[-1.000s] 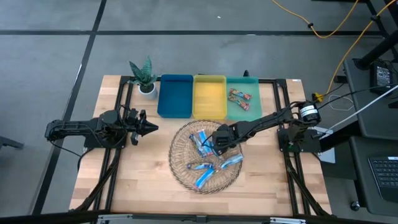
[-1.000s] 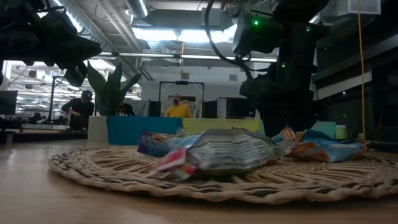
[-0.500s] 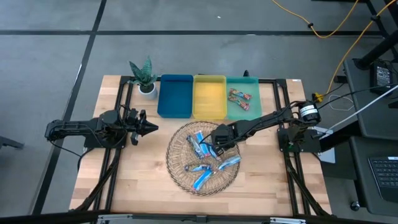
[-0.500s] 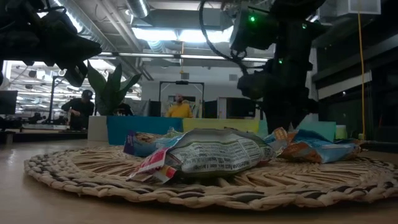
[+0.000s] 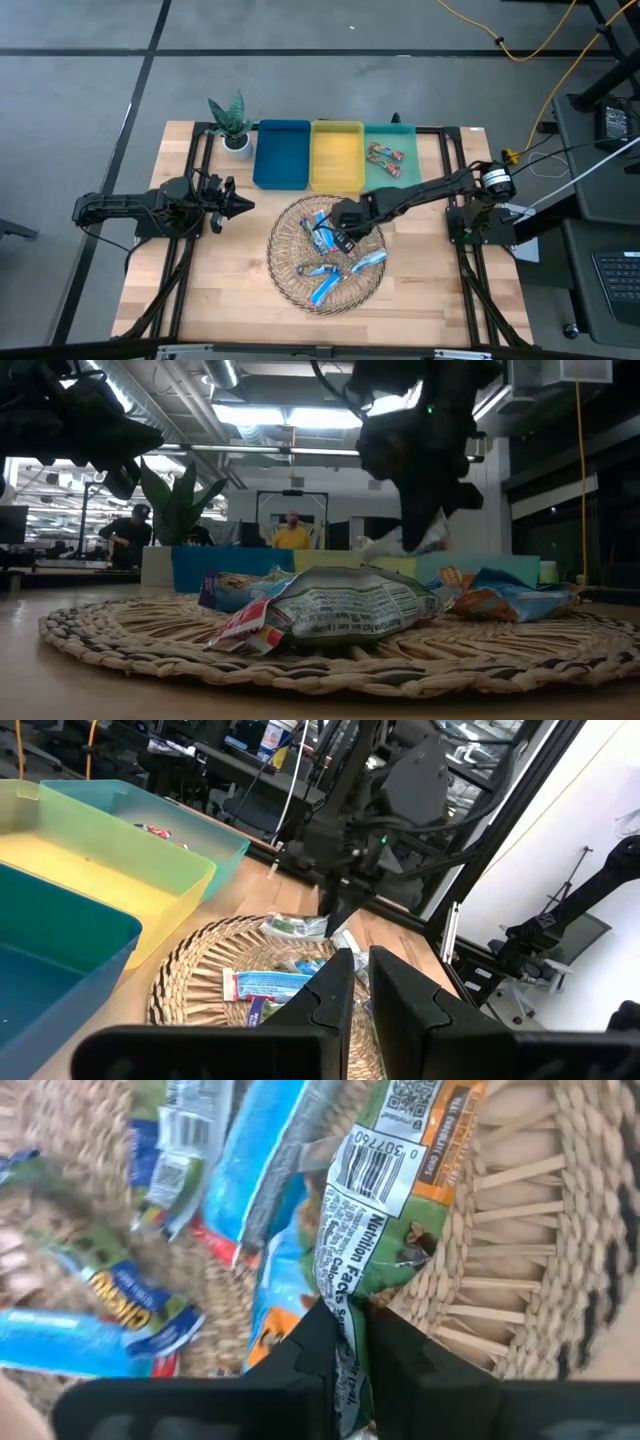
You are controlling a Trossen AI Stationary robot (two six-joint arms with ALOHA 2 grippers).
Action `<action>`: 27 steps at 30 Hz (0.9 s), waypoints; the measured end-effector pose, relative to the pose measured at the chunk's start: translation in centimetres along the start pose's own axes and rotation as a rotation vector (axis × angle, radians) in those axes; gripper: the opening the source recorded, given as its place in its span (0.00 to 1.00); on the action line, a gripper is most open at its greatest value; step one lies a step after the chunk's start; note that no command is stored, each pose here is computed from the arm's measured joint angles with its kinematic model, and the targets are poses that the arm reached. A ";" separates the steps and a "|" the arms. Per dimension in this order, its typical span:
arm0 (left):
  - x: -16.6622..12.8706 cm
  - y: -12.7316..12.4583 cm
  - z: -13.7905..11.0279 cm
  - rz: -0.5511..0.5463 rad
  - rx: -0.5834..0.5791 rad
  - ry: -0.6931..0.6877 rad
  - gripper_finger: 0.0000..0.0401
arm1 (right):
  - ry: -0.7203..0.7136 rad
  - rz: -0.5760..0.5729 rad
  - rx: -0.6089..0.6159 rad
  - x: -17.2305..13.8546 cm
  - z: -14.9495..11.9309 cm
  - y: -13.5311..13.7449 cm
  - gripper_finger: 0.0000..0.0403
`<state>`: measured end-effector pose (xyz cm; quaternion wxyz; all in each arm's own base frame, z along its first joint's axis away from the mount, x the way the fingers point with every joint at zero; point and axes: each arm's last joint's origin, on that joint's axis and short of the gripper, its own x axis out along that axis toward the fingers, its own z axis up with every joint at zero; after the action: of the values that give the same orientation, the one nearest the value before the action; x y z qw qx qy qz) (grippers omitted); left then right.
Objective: Pick and place Granola Bars by type
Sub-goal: Put the yellow granola bar into the yellow bin
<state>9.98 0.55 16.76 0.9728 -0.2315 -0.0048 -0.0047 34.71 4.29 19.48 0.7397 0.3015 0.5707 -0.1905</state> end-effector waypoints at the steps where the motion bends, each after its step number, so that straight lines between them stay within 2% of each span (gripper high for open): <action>1: 0.0 0.0 0.0 0.000 0.000 0.000 0.08 | 0.000 0.002 -0.016 -0.4 0.1 0.2 0.09; 8: 0.0 0.0 0.0 0.001 0.000 0.000 0.08 | -0.015 0.017 -0.100 -3.6 1.4 1.7 0.12; 14: 0.0 0.0 0.0 0.001 0.000 0.001 0.08 | -0.075 0.062 -0.158 -7.3 2.7 3.2 0.07; 22: 0.0 0.0 0.0 0.000 0.000 0.001 0.08 | -0.223 0.173 -0.213 -12.3 4.8 4.7 0.10; 27: 0.0 0.0 0.0 0.000 0.000 0.000 0.08 | -0.326 0.202 -0.242 -15.1 6.1 4.7 0.06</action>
<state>9.98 0.55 16.76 0.9728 -0.2315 -0.0048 -0.0046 37.99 2.82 36.06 0.8682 0.2315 0.4292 -0.0920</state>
